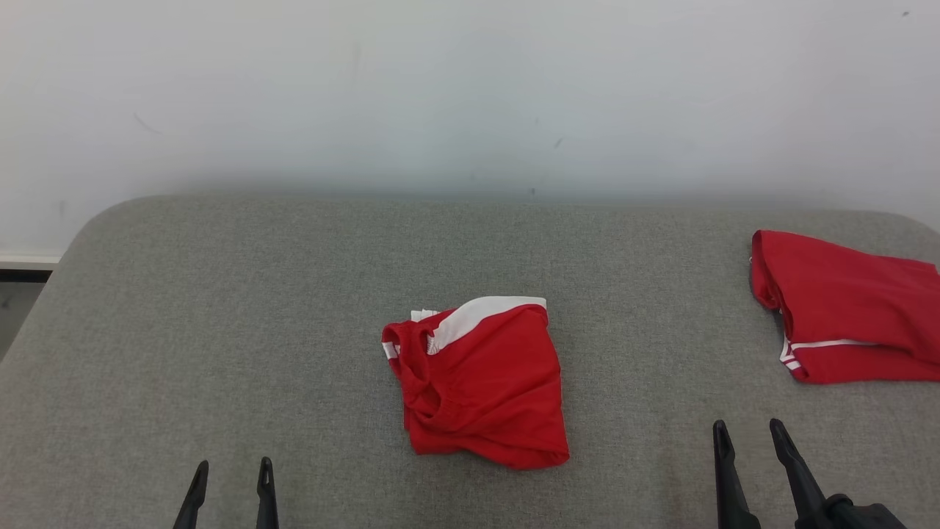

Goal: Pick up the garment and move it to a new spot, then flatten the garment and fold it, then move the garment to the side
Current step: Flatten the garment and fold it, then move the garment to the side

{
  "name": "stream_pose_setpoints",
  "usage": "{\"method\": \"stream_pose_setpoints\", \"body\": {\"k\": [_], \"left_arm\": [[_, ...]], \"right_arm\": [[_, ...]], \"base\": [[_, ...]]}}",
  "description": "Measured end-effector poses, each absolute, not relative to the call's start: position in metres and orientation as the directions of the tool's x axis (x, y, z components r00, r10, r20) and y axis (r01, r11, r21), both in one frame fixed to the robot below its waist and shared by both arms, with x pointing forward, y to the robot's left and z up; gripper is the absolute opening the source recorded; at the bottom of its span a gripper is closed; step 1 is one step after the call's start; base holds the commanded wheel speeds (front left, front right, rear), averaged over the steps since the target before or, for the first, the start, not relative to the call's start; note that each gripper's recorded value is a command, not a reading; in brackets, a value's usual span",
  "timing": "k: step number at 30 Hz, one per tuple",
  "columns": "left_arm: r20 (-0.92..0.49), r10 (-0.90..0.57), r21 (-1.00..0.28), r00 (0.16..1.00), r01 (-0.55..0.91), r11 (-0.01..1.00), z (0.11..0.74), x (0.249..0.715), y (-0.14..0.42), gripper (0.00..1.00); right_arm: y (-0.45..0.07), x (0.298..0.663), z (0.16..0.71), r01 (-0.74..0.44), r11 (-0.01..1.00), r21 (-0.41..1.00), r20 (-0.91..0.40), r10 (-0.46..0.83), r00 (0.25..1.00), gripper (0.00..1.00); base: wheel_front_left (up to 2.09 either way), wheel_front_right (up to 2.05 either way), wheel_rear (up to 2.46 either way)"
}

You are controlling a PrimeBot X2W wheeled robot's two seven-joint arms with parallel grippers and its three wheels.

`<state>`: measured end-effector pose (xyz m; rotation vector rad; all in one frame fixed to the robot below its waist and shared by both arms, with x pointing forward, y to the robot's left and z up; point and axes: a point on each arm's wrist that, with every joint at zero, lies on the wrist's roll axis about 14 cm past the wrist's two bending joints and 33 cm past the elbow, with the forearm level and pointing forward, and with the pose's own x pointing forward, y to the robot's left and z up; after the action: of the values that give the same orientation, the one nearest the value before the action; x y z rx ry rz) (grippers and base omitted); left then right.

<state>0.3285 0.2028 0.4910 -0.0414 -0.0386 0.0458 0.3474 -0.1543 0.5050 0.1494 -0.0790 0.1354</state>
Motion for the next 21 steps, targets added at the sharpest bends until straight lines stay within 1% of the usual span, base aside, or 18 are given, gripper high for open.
{"method": "stream_pose_setpoints", "body": {"k": [7, 21], "left_arm": [[0.040, 0.054, -0.043, 0.998, -0.053, 0.998, 0.492, 0.329, 0.204, 1.00], [0.031, 0.049, -0.043, 0.998, -0.048, 0.998, 0.489, 0.331, 0.204, 1.00]], "right_arm": [[-0.163, 0.347, 0.504, -0.114, 0.983, 0.142, 0.084, 0.103, 0.991, 1.00], [-0.168, 0.347, 0.500, -0.098, 0.984, 0.151, 0.072, 0.088, 0.994, 1.00]], "base": [[0.00, 0.00, 0.00], [0.00, 0.00, 0.00]]}}
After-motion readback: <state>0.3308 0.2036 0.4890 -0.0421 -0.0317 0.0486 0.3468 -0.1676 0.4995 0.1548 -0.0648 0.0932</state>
